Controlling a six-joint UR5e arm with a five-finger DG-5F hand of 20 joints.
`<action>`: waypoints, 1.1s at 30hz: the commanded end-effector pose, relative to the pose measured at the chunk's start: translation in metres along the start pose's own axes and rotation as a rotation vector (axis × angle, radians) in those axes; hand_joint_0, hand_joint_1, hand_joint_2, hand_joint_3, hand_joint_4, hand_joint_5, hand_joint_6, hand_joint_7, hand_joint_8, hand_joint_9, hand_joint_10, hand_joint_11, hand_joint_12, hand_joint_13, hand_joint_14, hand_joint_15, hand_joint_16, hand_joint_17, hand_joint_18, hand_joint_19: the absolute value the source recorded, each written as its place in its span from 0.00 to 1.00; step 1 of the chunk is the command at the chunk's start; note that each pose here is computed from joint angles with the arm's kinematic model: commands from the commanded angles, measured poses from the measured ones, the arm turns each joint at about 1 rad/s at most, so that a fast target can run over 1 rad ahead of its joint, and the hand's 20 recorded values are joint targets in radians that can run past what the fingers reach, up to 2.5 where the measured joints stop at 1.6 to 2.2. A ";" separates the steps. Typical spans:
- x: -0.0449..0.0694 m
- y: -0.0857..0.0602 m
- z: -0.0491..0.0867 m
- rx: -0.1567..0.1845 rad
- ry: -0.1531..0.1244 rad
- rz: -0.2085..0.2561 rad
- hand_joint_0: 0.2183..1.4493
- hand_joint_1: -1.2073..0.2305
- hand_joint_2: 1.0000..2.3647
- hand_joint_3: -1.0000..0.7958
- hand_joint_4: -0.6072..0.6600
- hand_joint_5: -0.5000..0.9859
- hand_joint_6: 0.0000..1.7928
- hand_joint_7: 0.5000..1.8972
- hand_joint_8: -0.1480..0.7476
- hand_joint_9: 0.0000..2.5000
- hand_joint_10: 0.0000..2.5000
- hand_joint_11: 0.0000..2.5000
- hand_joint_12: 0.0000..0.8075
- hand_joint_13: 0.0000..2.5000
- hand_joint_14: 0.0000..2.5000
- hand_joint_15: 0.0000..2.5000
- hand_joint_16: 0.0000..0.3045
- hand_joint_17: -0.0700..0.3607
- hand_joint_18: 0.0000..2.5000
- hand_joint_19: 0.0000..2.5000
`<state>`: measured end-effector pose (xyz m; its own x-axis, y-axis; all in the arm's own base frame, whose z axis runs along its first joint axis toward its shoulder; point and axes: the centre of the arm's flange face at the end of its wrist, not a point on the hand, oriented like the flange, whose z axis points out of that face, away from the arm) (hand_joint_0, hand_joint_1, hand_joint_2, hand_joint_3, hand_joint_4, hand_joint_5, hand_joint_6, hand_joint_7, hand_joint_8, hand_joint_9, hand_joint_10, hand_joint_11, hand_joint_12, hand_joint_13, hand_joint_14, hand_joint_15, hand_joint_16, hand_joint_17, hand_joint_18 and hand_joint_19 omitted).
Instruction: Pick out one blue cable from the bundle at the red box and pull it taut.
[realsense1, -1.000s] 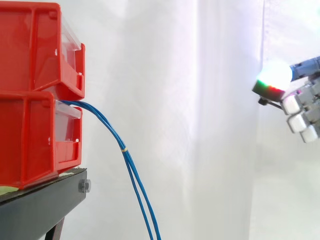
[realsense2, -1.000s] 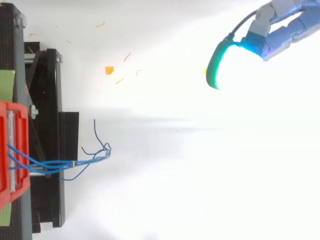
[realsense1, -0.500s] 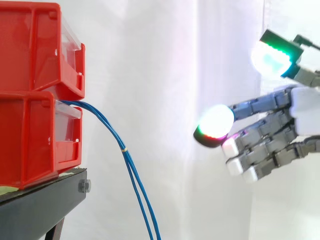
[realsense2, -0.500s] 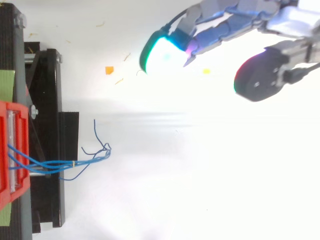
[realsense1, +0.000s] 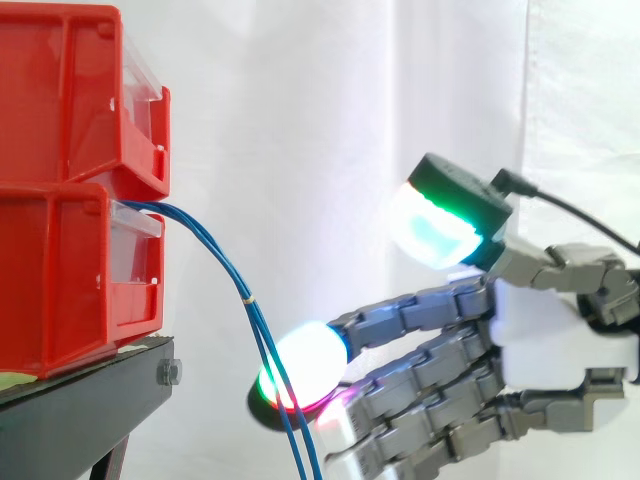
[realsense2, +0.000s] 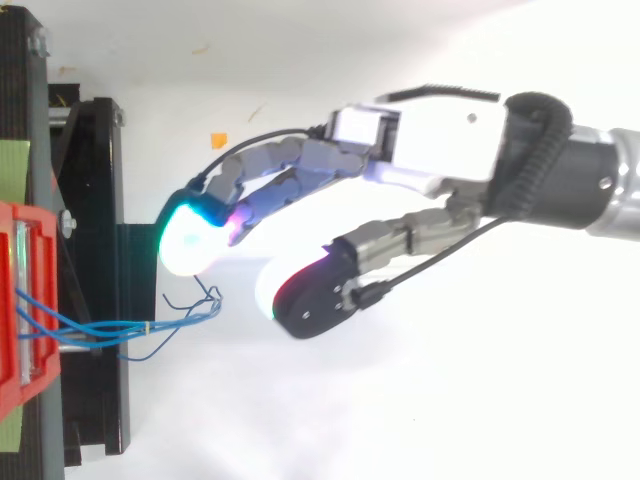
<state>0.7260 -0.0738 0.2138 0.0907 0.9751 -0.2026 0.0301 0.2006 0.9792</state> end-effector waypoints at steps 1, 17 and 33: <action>0.011 -0.005 0.013 -0.021 -0.012 0.001 0.22 0.49 0.00 0.28 0.61 0.20 0.28 0.17 0.43 0.25 0.01 0.16 0.40 0.24 0.01 0.12 0.17 0.44 0.19 0.15; 0.049 -0.023 0.040 -0.106 -0.010 0.017 0.23 0.48 0.00 0.28 0.62 0.22 0.28 0.24 0.43 0.27 0.01 0.19 0.40 0.26 0.01 0.14 0.17 0.43 0.20 0.16; 0.058 -0.028 0.045 -0.149 -0.008 0.029 0.27 0.45 0.00 0.31 0.59 0.23 0.28 0.34 0.42 0.28 0.01 0.21 0.39 0.27 0.01 0.16 0.16 0.42 0.21 0.19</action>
<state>0.7750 -0.0273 0.1733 0.0979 0.9795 -0.1759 -0.1181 0.1869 0.9752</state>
